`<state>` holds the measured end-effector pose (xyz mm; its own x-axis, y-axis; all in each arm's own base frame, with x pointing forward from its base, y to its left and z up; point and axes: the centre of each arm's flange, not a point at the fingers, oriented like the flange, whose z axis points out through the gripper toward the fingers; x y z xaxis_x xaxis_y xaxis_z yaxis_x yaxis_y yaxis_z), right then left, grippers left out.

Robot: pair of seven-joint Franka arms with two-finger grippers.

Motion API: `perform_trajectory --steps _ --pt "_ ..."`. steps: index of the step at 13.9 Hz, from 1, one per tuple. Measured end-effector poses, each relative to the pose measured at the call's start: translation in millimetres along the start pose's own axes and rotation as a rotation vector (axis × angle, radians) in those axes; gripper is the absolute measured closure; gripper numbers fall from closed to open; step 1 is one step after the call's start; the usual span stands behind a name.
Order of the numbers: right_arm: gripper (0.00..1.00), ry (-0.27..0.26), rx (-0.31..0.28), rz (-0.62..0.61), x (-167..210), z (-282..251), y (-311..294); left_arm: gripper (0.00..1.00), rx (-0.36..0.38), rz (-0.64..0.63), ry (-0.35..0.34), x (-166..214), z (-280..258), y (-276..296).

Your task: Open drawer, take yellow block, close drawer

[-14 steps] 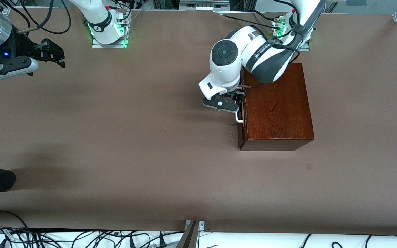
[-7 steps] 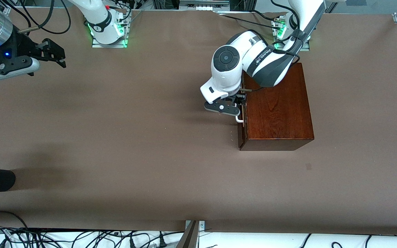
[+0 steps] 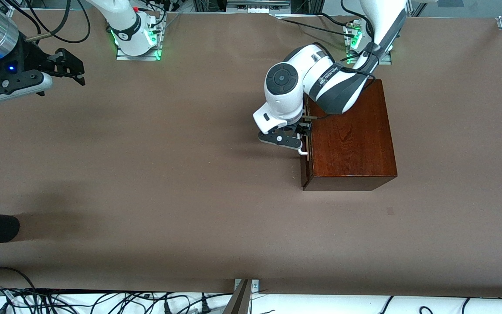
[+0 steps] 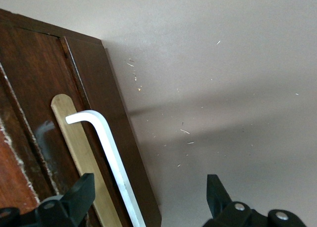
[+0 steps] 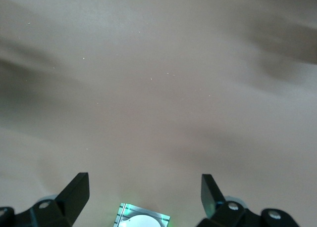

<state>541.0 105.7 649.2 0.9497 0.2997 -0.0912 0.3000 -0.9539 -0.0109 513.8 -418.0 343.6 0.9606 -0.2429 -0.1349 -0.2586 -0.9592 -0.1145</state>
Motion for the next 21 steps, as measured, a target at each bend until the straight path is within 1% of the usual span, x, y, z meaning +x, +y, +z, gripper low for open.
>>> perform_trajectory --steps 10,13,17,21 --pt "0.0 0.005 -0.001 0.01 -1.0 -2.3 5.3 0.0 0.016 -0.007 -0.04 -2.2 22.6 2.4" --pt "0.0 0.005 -0.001 0.01 -1.0 -2.3 5.4 0.0 0.059 -0.02 -0.034 -4.7 32.1 1.4" --pt "0.0 0.006 -0.001 0.011 -1.0 -2.3 5.8 0.0 0.082 -0.038 -0.032 -11.9 38.5 14.1" --pt "0.0 0.029 -0.004 0.012 1.4 -4.4 6.9 0.0 0.11 -0.042 -0.018 -14.8 42.5 21.5"
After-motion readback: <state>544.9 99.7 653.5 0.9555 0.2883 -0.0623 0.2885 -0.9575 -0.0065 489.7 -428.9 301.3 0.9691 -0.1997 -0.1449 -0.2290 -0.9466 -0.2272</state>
